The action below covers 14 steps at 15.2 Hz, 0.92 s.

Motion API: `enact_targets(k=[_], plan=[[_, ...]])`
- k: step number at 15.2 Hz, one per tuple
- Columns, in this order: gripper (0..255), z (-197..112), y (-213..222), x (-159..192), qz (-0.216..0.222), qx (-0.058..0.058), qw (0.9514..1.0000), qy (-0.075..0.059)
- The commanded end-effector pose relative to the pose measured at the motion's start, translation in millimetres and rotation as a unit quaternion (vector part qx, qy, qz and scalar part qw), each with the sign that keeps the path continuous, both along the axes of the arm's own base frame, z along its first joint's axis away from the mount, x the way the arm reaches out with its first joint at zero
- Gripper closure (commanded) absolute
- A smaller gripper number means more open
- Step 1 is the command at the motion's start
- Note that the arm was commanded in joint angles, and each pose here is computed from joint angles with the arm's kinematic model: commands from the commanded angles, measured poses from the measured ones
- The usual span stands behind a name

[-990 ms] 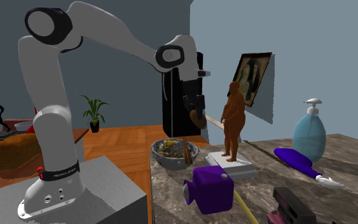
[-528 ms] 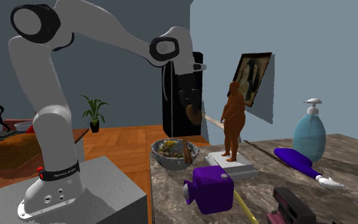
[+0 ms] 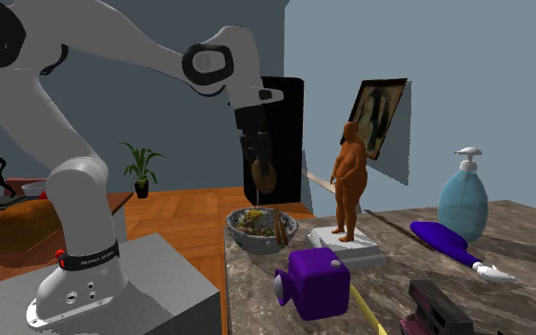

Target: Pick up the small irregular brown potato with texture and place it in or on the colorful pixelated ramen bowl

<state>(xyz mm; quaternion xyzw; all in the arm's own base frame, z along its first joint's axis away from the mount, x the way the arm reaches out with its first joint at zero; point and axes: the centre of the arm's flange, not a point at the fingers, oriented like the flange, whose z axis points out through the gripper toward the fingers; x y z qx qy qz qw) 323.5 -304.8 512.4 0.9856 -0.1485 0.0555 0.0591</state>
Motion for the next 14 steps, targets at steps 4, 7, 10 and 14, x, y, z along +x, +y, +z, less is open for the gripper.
enact_targets(k=[4,7,10,14], plan=[[255,-16,-1,-24,0.0,0.0,1.0,0.0],[255,-32,-1,-24,0.0,0.0,1.0,0.0],[255,-48,-1,-24,0.0,0.0,1.0,0.0],[255,-69,-1,-24,0.0,0.0,1.0,0.0]])
